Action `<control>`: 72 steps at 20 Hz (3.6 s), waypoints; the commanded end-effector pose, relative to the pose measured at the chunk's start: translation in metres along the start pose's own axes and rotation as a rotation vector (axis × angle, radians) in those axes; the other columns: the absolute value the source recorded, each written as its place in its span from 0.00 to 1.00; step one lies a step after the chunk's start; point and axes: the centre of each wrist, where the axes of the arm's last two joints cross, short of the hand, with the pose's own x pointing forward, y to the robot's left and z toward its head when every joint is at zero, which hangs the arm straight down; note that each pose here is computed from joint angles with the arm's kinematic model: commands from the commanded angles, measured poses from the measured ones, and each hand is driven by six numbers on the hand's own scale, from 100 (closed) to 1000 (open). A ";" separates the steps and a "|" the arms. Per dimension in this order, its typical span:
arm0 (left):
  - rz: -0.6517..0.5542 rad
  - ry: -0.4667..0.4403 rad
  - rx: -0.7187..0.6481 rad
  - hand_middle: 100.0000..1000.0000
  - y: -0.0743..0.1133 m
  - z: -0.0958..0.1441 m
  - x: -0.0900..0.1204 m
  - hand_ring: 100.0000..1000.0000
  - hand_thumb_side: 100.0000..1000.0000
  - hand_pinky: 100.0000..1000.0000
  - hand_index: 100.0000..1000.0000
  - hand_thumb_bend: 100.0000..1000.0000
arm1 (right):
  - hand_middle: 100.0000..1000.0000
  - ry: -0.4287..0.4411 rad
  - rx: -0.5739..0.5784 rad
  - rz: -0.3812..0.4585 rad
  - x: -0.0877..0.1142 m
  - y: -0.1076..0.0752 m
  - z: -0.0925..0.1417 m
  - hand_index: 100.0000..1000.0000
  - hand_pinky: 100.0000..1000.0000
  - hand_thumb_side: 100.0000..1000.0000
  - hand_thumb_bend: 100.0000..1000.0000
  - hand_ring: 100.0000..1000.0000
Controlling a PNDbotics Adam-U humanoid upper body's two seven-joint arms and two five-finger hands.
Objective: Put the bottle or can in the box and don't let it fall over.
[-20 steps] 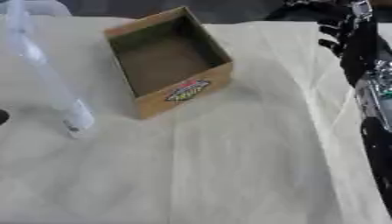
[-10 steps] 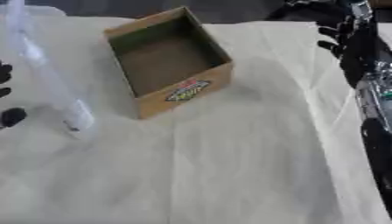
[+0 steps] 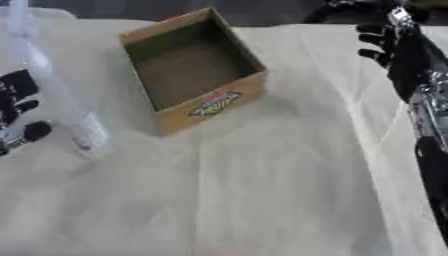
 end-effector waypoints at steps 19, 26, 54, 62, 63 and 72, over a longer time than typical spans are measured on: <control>0.051 0.000 -0.070 0.90 -0.006 -0.027 0.000 1.00 0.17 1.00 0.94 0.71 | 0.78 -0.015 -0.004 0.005 0.011 -0.004 -0.003 0.98 0.86 0.94 0.17 0.91; 0.034 -0.010 -0.111 0.90 -0.011 -0.036 0.003 1.00 0.15 1.00 0.93 0.73 | 0.77 -0.009 -0.001 0.002 0.009 -0.003 -0.003 0.98 0.86 0.95 0.18 0.90; -0.107 -0.045 -0.047 0.82 -0.026 -0.047 -0.040 1.00 0.02 1.00 0.88 0.79 | 0.77 0.006 -0.001 -0.011 0.005 -0.002 -0.002 0.97 0.86 0.96 0.17 0.90; -0.064 -0.037 -0.011 0.64 -0.029 -0.051 -0.046 0.94 0.00 0.96 0.71 0.74 | 0.77 0.017 0.001 -0.015 0.003 -0.003 -0.002 0.96 0.87 0.97 0.17 0.90; -0.055 -0.035 -0.005 0.58 -0.030 -0.051 -0.047 0.90 0.00 0.93 0.65 0.73 | 0.77 0.018 0.001 -0.015 0.003 -0.003 -0.002 0.96 0.87 0.97 0.17 0.90; 0.014 -0.061 0.048 0.37 -0.034 -0.058 -0.049 0.63 0.00 0.66 0.38 0.59 | 0.77 0.027 0.005 -0.020 0.001 -0.003 -0.001 0.96 0.87 0.97 0.17 0.89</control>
